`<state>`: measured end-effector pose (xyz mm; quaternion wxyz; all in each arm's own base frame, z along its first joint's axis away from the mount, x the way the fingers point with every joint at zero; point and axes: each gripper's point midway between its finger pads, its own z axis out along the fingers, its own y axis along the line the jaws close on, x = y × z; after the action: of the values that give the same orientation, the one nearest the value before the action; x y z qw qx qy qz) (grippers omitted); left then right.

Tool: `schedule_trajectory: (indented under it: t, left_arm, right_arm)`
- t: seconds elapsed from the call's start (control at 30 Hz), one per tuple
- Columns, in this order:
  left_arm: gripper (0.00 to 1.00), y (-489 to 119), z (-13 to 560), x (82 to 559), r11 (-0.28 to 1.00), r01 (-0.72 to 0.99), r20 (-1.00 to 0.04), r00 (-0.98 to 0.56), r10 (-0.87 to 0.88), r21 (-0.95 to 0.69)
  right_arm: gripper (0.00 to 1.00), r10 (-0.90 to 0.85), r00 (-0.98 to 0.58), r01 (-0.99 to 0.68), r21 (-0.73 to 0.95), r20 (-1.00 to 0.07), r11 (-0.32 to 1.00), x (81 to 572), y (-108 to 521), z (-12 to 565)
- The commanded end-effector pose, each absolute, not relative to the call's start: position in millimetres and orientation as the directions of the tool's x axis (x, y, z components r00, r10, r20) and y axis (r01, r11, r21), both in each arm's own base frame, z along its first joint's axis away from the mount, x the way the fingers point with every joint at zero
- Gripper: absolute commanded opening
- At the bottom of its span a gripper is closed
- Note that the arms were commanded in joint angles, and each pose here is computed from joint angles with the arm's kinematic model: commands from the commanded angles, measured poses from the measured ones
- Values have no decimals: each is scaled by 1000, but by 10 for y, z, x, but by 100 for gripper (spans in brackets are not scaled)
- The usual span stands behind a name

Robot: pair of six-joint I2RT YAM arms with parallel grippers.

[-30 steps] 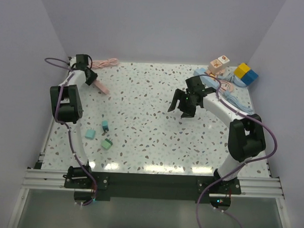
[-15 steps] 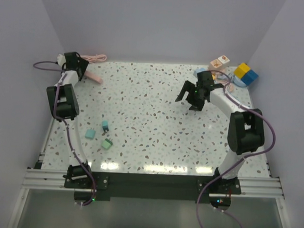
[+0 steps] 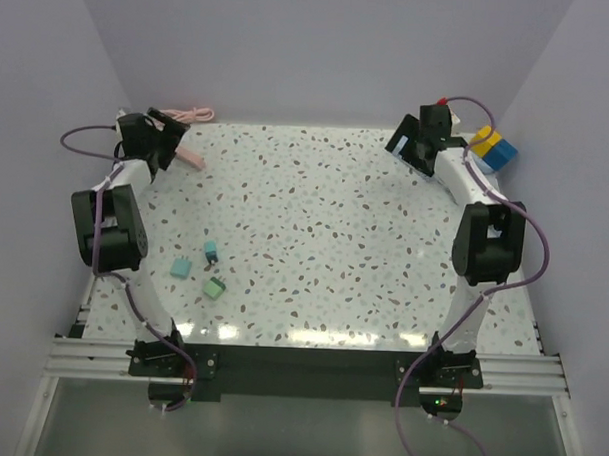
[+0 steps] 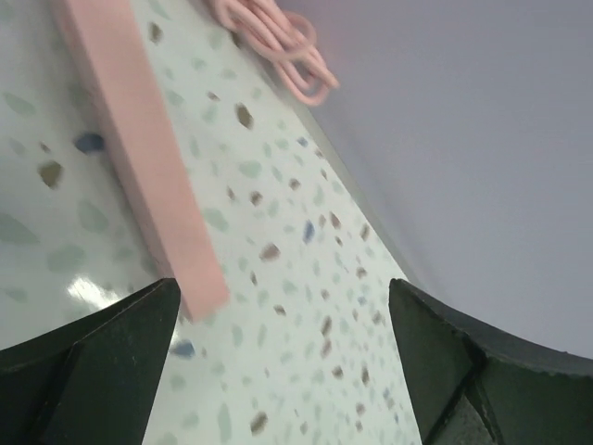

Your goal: Pull the plug off the socket

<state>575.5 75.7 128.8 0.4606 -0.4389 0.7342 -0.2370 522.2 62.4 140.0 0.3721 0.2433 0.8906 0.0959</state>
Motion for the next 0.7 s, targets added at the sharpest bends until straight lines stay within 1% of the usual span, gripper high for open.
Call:
schedule_trajectory:
  t: [0.0,0.03,0.07,0.1,0.13,0.17,0.2,0.23,0.27,0.37,0.43,0.5,0.57,0.6,0.67]
  left_arm:
    - [100,184,2147,5453,607,-125,-562,-267,-783,-785]
    - [100,73,2017,5311,619,-107,-569,-297,-767,-778]
    - [100,-144,2170,5172,624,-28,-581,-336,-742,-781]
    - [100,-236,2132,5084,622,-23,-573,-364,-734,-783]
    - [100,-328,2025,4975,621,-19,-564,-398,-723,-783]
    - [100,-502,2091,4857,611,41,-562,-443,-698,-791]
    - [100,-573,2073,4788,609,49,-558,-465,-688,-792]
    - [100,-626,1977,4702,609,42,-549,-486,-680,-792]
    - [100,-729,2050,4617,608,86,-562,-499,-660,-790]
    - [100,-831,2001,4462,621,105,-577,-514,-635,-777]
    - [100,-861,1929,4394,620,99,-568,-532,-628,-779]
    - [100,-900,1892,4350,616,107,-563,-550,-617,-780]
    - [100,-900,1848,4328,623,99,-561,-561,-609,-776]
    - [100,-899,1844,4322,626,101,-563,-562,-606,-774]
    - [100,-892,1823,4318,631,94,-563,-564,-604,-770]
  right_arm:
    - [98,377,-486,349,221,-788,911,5670,324,1512]
    - [98,304,-476,331,153,-825,931,5728,239,1519]
    - [98,260,-468,318,114,-845,941,5783,197,1476]
    - [98,215,-444,301,82,-870,950,5900,169,1447]
    - [99,116,-453,273,-14,-884,962,5968,87,1453]
    - [99,67,-457,256,-59,-887,965,6029,63,1452]
    - [99,19,-494,232,-110,-869,967,6078,26,1267]
    - [99,-41,-507,200,-164,-861,966,6124,-9,1236]
    - [99,-83,-501,159,-186,-862,970,6197,-8,1283]
    - [98,-122,-495,84,-187,-860,979,6329,0,1118]
    - [98,-135,-518,81,-205,-845,975,6368,-50,972]
    - [99,-133,-522,93,-211,-843,973,6418,-77,962]
    - [98,-125,-541,68,-192,-832,979,6510,-34,873]
    - [96,-130,-584,38,-187,-801,982,6461,-8,757]
    - [91,-122,-583,10,-157,-803,988,6445,66,793]
